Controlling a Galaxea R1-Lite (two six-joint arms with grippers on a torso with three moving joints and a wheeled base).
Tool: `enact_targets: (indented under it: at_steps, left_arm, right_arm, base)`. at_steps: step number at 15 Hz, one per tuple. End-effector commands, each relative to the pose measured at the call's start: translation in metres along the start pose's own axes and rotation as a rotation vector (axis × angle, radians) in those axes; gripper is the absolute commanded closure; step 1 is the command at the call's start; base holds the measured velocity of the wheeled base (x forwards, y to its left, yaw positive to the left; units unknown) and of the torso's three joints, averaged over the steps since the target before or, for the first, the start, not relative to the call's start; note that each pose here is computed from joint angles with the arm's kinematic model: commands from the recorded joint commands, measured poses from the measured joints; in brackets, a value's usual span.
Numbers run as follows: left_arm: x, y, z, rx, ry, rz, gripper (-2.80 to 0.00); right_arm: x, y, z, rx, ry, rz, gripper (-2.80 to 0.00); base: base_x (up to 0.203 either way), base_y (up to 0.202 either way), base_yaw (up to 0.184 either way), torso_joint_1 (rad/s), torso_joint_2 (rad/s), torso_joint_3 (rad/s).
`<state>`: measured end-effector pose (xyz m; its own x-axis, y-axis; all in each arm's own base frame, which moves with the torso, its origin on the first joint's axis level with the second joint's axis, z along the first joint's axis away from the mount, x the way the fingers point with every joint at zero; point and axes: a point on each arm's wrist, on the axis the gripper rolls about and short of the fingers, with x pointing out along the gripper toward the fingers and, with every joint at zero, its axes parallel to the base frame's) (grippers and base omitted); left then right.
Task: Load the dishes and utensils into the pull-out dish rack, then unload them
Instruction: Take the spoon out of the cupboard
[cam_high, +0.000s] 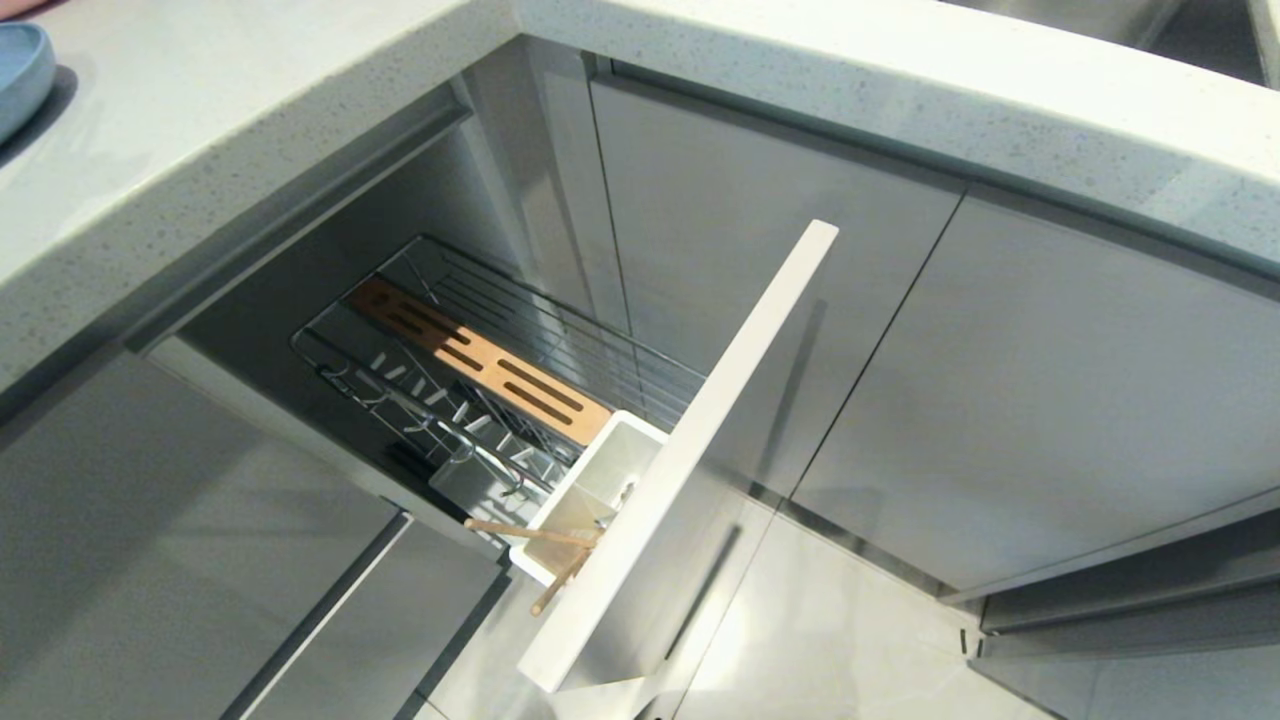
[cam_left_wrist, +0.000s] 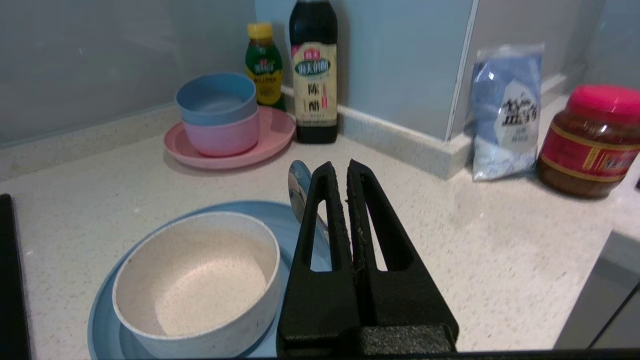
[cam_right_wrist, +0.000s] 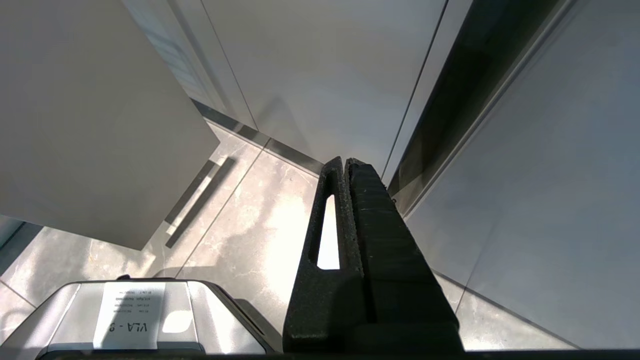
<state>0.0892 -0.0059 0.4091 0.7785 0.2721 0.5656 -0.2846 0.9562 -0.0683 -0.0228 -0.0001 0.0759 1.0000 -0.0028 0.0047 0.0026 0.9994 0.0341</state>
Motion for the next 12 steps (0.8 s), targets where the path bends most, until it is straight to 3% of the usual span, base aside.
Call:
enact_targets:
  at_steps: [1,12]
  left_arm:
    - [0.006,-0.004,-0.012,0.023,0.033,-0.012,0.00]
    - [0.021,-0.014,-0.041,0.097,0.119,0.003,0.00]
  right_arm:
    - [0.000,0.000,0.000,0.000,-0.003,0.000,0.00]
    - [0.000,0.000,0.000,0.000,-0.002,0.001,0.00]
  base:
    - [0.000,0.000,0.000,0.000,0.00,0.000]
    - [0.000,0.000,0.000,0.000,0.00,0.000]
